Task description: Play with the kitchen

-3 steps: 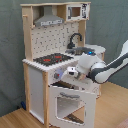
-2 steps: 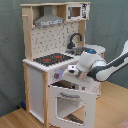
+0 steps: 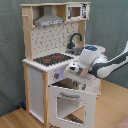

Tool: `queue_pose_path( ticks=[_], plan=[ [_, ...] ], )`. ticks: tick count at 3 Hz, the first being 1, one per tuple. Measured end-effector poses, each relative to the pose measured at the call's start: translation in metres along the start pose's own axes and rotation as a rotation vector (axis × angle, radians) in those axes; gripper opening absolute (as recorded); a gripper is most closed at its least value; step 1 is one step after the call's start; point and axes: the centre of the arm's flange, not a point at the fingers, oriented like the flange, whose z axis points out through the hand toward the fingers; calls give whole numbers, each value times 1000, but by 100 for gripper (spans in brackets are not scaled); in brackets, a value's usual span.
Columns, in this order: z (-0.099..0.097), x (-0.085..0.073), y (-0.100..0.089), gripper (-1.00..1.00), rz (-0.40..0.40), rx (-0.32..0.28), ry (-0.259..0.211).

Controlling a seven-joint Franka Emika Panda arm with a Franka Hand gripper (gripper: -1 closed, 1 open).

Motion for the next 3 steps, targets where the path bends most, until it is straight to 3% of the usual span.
queue_pose_path(
  ticks=[1, 3],
  plan=[
    [-2, -2, 1, 100, 12, -1, -8],
    [-17, -14, 6, 100, 96, -18, -88]
  ],
)
